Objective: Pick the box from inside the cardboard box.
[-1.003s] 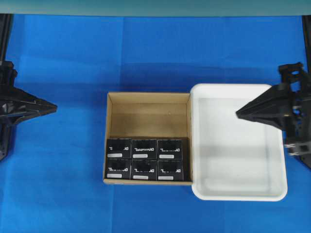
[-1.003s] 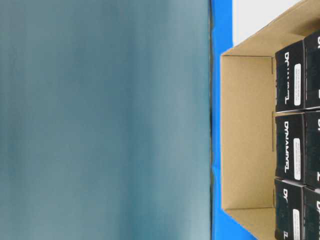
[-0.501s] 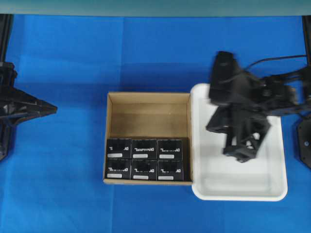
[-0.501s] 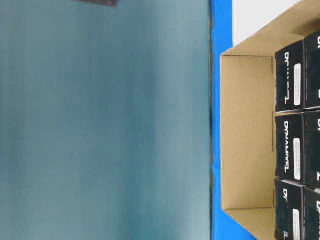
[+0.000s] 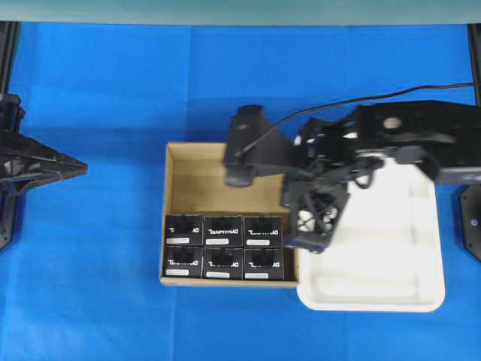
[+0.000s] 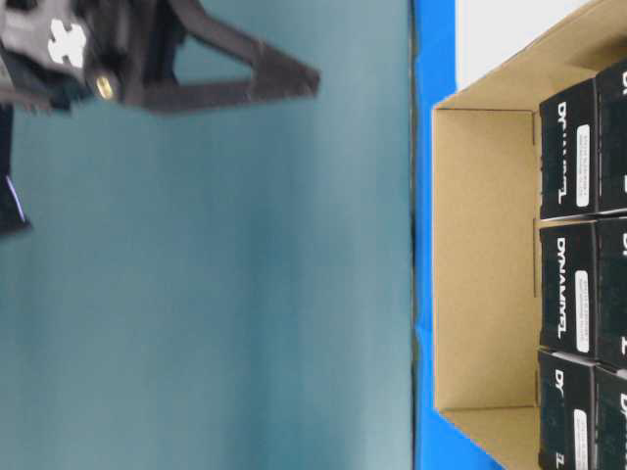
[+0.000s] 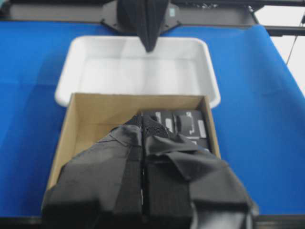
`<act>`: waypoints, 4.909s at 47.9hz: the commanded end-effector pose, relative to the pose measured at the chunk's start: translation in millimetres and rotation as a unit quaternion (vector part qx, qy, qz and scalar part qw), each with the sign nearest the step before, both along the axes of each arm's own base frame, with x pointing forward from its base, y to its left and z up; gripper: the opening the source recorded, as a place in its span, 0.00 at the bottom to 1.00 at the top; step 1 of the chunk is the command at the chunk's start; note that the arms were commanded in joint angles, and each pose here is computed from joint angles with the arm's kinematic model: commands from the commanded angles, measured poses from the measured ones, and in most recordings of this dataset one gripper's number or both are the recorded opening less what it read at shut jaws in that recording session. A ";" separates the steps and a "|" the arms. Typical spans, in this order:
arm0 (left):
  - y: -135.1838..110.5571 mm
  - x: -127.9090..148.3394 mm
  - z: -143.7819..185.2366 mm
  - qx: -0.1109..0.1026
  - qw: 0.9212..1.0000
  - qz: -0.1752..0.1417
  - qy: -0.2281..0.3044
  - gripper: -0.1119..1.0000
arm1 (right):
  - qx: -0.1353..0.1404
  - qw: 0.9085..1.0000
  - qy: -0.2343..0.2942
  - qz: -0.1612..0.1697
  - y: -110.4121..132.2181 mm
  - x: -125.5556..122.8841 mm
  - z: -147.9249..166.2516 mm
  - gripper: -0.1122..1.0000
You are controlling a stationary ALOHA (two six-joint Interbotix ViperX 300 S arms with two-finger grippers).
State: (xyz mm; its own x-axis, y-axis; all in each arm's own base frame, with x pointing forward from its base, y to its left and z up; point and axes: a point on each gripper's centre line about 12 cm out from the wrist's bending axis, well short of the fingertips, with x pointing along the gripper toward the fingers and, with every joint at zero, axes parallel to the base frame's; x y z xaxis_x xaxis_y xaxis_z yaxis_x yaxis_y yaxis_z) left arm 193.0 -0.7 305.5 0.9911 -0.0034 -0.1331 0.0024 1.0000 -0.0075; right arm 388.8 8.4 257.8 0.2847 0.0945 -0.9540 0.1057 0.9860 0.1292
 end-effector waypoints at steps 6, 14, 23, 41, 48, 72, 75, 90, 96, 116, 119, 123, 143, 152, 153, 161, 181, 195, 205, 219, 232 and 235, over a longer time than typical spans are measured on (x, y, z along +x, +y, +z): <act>-0.3 1.3 12.1 0.001 1.000 -0.001 -0.015 0.04 | -0.001 1.000 0.014 0.028 1.8 20.5 -5.9 0.13; -0.3 1.3 12.1 0.001 1.000 -0.001 -0.015 0.04 | -0.003 0.998 0.036 0.041 0.1 27.5 -11.5 0.14; -0.3 1.3 12.1 0.000 1.000 -0.001 -0.015 0.04 | -0.002 0.998 0.041 0.041 -2.0 29.2 -11.7 0.17; -0.3 1.4 12.7 -0.005 1.000 0.000 -0.016 0.04 | -0.001 0.997 0.038 0.069 -2.1 29.0 -18.4 0.82; -0.9 1.4 12.7 -0.005 1.000 -0.002 -0.016 0.04 | 0.005 0.998 0.021 0.066 -1.8 31.6 -25.9 0.99; -1.2 1.9 11.5 -0.007 1.000 -0.002 -0.014 0.04 | 0.091 0.994 0.011 0.063 -13.8 34.3 -74.9 0.98; -1.2 2.2 11.2 -0.007 1.000 -0.002 -0.013 0.04 | 0.091 0.994 0.014 0.065 -15.5 33.7 -78.1 0.98; -1.2 2.2 11.2 -0.006 1.000 -0.002 -0.013 0.04 | 0.087 0.994 0.018 0.063 -16.3 35.5 -99.0 0.98; -1.2 2.2 11.2 -0.006 1.000 -0.002 -0.013 0.04 | 0.086 0.994 0.022 0.067 -13.2 36.0 -103.9 0.98; -1.2 2.5 10.9 -0.006 1.000 -0.002 -0.012 0.04 | 0.080 0.994 0.021 0.067 -12.5 39.9 -114.8 0.98; -1.2 2.5 10.3 -0.005 1.000 -0.002 -0.011 0.04 | 0.079 0.994 0.021 0.066 -13.4 39.9 -115.9 0.98; -1.2 2.5 10.3 -0.006 1.000 -0.002 -0.011 0.04 | 0.079 0.994 0.022 0.066 -13.4 39.0 -117.8 0.98; -1.2 2.5 10.3 -0.006 1.000 -0.002 -0.011 0.04 | 0.066 0.996 0.030 0.060 -25.0 34.3 -122.8 0.98; -1.2 2.2 11.2 -0.005 1.000 -0.002 -0.013 0.04 | 0.059 0.996 0.030 0.052 -36.8 33.3 -123.2 0.98; -1.2 2.2 11.2 -0.006 1.000 -0.002 -0.013 0.04 | 0.058 0.997 0.030 0.051 -38.2 33.2 -123.3 0.98; -1.2 1.9 11.5 -0.006 1.000 -0.002 -0.014 0.04 | 0.052 0.997 0.030 0.043 -49.7 31.9 -123.0 0.98; -1.2 1.6 11.8 -0.006 1.000 -0.002 -0.015 0.04 | 0.025 0.998 0.033 0.045 -75.8 27.8 -123.5 0.98; -1.2 1.6 11.2 -0.005 1.000 -0.002 -0.014 0.04 | 0.011 0.998 0.026 0.061 -86.7 31.5 -120.6 0.98; -1.2 1.9 11.5 -0.005 1.000 -0.002 -0.014 0.04 | 0.007 0.997 0.031 0.065 -88.3 31.0 -120.5 0.98; -1.2 1.6 11.8 -0.005 1.000 -0.002 -0.015 0.04 | 0.008 0.997 0.018 0.071 -78.5 36.6 -106.1 0.98; -1.2 1.4 12.7 -0.006 1.000 -0.002 -0.016 0.04 | -0.001 0.997 -0.021 0.076 -78.6 47.0 -65.1 0.98; -1.2 1.4 12.7 -0.006 1.000 -0.002 -0.016 0.04 | 0.000 0.997 -0.023 0.080 -77.5 47.4 -54.8 0.98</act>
State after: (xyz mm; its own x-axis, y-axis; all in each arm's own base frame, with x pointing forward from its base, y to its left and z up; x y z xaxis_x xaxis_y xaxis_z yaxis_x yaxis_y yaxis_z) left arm 193.0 -1.6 306.1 0.9913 -0.0079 -0.1315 0.0052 0.9998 -0.0212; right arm 432.2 -71.6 181.7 0.2743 0.1428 -0.9510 -0.0444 0.9897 0.1358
